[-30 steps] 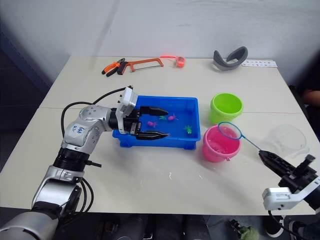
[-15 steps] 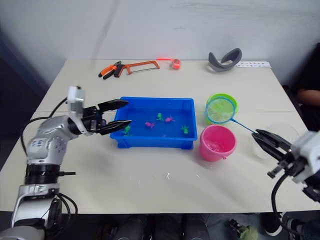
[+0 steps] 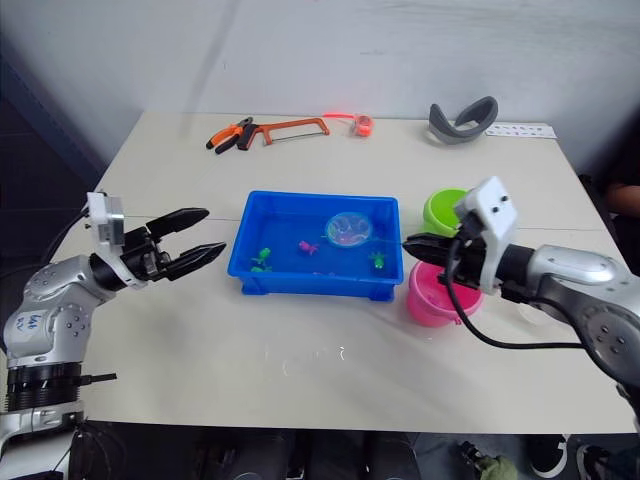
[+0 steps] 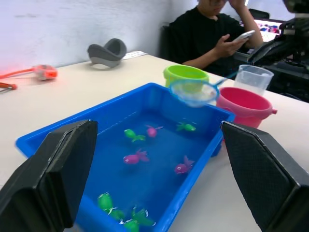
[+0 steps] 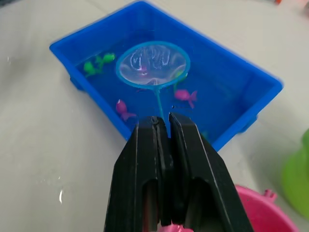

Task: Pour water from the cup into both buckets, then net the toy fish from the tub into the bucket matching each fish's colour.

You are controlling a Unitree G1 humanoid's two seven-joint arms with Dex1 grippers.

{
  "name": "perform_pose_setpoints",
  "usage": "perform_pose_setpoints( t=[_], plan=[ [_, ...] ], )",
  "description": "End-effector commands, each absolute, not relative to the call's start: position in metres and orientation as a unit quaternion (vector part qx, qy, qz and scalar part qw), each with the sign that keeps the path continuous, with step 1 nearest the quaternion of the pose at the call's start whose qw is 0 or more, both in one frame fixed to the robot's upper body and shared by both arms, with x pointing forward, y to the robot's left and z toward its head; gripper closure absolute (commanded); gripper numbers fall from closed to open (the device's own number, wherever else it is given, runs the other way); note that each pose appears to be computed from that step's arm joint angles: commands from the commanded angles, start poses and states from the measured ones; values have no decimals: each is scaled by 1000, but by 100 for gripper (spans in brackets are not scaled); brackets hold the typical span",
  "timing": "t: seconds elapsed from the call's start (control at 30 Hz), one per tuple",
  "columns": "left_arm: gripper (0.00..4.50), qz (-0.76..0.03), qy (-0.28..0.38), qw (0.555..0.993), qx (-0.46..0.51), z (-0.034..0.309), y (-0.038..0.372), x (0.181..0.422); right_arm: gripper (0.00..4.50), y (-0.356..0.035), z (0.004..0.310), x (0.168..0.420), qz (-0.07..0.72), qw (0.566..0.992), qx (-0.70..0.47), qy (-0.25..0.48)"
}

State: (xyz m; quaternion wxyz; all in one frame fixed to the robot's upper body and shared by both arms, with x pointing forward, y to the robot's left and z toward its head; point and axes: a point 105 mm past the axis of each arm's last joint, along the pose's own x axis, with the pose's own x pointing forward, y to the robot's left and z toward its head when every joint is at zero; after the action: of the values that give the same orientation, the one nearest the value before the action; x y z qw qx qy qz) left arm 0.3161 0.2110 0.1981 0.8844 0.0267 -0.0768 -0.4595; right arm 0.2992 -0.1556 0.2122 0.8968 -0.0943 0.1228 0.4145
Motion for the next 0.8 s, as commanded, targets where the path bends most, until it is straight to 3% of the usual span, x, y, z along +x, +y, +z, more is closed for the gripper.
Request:
perform_pose_setpoints(
  t=[0.03,0.5,0.8],
  plan=[
    [6,-450,-86,888,52,206,221,312,450,-148,207,305,421,884,-119,166],
    [6,-492,-65,864,86,209,210,314,450,-138,182,334,377,873,-123,284],
    [6,-490,-70,864,88,211,210,315,450,-140,180,356,341,903,-110,237]
  ],
)
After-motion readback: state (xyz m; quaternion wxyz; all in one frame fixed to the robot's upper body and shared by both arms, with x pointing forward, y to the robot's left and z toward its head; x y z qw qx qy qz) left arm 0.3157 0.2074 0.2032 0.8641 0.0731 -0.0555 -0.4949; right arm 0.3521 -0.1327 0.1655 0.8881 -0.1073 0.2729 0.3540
